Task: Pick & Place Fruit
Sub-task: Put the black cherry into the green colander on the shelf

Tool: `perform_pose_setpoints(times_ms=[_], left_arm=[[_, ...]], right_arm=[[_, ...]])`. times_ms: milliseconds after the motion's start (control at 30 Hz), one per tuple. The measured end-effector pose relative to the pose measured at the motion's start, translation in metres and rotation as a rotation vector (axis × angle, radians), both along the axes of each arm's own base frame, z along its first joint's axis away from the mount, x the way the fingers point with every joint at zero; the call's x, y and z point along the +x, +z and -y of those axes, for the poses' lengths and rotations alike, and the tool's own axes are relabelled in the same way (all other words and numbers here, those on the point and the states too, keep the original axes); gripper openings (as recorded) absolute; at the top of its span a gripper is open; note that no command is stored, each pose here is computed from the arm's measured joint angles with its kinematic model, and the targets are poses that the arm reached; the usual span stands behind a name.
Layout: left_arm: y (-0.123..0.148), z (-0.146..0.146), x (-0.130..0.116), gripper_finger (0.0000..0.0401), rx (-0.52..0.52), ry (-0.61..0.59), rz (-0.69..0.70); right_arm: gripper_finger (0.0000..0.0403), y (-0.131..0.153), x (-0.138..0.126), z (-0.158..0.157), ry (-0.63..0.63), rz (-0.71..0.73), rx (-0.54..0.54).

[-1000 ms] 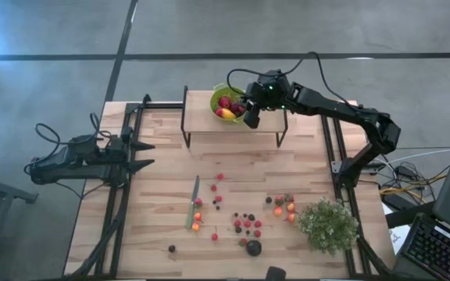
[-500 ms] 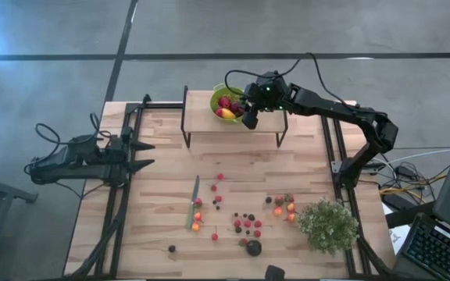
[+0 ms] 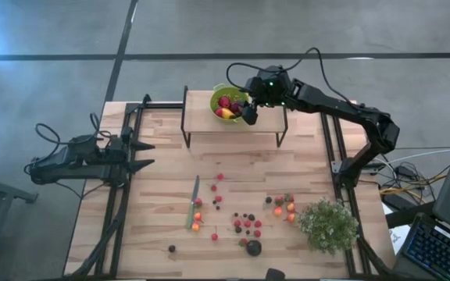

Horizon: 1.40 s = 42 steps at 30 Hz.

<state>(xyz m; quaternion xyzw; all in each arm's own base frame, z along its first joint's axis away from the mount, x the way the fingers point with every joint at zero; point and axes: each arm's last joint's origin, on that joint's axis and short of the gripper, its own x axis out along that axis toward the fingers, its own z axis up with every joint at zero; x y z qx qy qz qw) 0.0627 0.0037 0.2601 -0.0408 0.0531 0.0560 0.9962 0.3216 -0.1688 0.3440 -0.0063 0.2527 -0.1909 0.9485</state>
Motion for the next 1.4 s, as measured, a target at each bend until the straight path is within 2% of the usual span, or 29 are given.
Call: perform_pose_setpoints(times_ms=[333, 600, 900, 1200, 1400], left_arm=[[0.000, 0.000, 0.000, 0.0241, 0.000, 0.000, 0.000], [0.000, 0.000, 0.000, 0.0241, 0.000, 0.000, 0.000], [0.000, 0.000, 0.000, 0.0241, 0.000, 0.000, 0.000], [0.000, 0.000, 0.000, 0.0241, 0.000, 0.000, 0.000], [0.000, 0.000, 0.000, 0.0241, 0.000, 0.000, 0.000]], right_arm=[[0.0205, 0.015, 0.006, -0.025, 0.090, -0.034, -0.023], [0.0166, 0.009, 0.007, -0.048, 0.157, -0.136, 0.015], [0.0111, 0.005, -0.002, -0.088, 0.184, -0.275, 0.102], [0.0064, -0.018, -0.016, -0.131, 0.208, -0.486, 0.232], [0.0049, -0.034, -0.027, -0.161, 0.224, -0.533, 0.288]])
